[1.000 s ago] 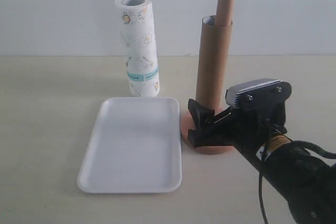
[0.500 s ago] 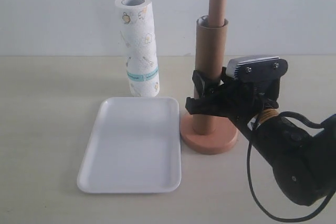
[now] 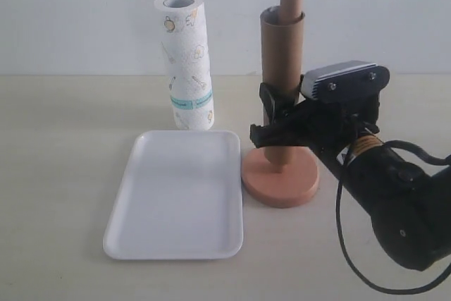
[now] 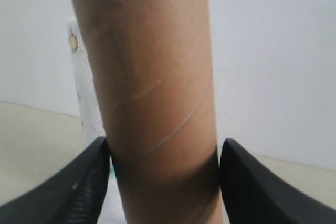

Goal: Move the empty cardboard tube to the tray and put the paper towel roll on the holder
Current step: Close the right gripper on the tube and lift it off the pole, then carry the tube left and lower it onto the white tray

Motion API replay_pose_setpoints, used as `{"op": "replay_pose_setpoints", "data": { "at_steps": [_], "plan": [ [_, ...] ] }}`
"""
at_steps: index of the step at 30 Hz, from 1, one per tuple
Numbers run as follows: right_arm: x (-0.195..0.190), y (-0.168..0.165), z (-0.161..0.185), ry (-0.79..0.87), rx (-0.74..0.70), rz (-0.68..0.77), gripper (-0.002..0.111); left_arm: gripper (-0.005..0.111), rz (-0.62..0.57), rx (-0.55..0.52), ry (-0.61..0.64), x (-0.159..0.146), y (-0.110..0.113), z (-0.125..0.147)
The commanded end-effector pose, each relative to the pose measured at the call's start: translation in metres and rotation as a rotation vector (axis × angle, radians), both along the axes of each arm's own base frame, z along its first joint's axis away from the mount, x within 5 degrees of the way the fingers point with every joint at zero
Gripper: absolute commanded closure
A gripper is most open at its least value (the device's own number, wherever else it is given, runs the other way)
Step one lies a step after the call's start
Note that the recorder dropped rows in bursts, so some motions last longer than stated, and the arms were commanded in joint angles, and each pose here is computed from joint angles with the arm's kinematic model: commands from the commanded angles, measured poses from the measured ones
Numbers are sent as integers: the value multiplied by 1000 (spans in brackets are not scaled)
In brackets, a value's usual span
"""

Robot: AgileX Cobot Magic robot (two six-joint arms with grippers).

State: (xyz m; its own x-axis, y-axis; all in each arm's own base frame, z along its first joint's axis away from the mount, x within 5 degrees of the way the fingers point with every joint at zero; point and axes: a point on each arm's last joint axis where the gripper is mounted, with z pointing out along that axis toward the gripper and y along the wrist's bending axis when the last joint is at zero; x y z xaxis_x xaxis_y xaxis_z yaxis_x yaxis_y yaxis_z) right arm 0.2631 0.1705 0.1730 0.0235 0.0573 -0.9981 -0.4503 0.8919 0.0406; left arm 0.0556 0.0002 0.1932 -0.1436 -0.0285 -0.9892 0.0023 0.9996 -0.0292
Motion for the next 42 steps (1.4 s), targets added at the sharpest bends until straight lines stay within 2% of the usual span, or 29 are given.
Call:
{"op": "replay_pose_setpoints", "data": {
  "at_steps": [1, 13, 23, 28, 33, 42],
  "plan": [
    [-6, -3, 37, -97, 30, 9, 107, 103, 2, -1, 0, 0, 0, -1],
    [-40, -27, 131, -291, 174, 18, 107, 103, 2, -1, 0, 0, 0, -1],
    [-77, -49, 211, -426, 240, 51, 107, 103, 2, -1, 0, 0, 0, -1],
    [-92, -52, 244, -375, 185, 100, 107, 103, 2, -1, 0, 0, 0, -1],
    [-112, -55, 269, -357, 188, 158, 107, 103, 2, -1, 0, 0, 0, -1],
    [-142, -33, 299, -155, 240, 395, 107, 103, 2, -1, 0, 0, 0, -1]
  ]
}}
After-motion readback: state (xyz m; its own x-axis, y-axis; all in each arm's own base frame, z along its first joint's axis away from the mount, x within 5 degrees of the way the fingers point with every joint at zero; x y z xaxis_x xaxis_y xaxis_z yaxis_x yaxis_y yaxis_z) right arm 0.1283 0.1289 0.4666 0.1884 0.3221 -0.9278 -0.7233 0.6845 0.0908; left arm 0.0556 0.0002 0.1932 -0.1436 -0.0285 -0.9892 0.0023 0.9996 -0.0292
